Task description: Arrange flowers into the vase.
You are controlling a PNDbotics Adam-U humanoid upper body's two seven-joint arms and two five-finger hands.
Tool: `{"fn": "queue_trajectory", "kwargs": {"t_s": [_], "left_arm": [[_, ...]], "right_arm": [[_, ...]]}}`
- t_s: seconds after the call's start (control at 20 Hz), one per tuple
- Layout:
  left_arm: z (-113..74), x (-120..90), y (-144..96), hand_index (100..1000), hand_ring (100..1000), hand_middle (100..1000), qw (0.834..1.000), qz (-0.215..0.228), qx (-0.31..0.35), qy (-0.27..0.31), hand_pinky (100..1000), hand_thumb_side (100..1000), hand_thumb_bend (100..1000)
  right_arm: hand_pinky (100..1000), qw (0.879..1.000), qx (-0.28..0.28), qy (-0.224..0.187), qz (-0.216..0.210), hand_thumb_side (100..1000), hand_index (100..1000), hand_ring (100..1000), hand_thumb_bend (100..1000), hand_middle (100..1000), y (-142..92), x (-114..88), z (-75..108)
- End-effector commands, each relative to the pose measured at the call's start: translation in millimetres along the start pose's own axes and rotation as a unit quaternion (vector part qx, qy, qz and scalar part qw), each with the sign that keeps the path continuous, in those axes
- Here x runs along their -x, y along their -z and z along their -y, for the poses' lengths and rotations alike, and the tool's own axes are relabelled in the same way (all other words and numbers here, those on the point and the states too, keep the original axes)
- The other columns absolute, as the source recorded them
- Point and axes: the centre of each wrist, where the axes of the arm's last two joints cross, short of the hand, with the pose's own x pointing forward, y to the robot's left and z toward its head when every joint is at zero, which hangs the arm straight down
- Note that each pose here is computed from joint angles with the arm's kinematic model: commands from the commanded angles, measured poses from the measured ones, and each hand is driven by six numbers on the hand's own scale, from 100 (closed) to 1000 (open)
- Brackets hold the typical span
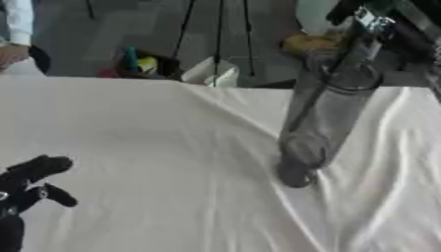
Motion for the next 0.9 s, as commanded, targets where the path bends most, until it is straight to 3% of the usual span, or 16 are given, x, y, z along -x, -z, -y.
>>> {"fn": "queue_trajectory", "kwargs": {"t_s": [0.05, 0.9], "left_arm": [[-2.9, -4, 5, 897, 792, 748, 1.0, 0.012, 0.0, 0.003, 479, 1000, 100], [-2.9, -4, 3, 896, 795, 749, 1.0, 0.008, 0.003, 0.004, 478, 1000, 100]], "right_arm": [[856, 1.0, -0.008, -0.029, 0.003, 1000, 741, 697, 100, 662, 1, -2, 16.7], [861, 0.997, -0.067, -0.045, 0.013, 1000, 778, 734, 100, 718, 0, 2, 39.4]]}}
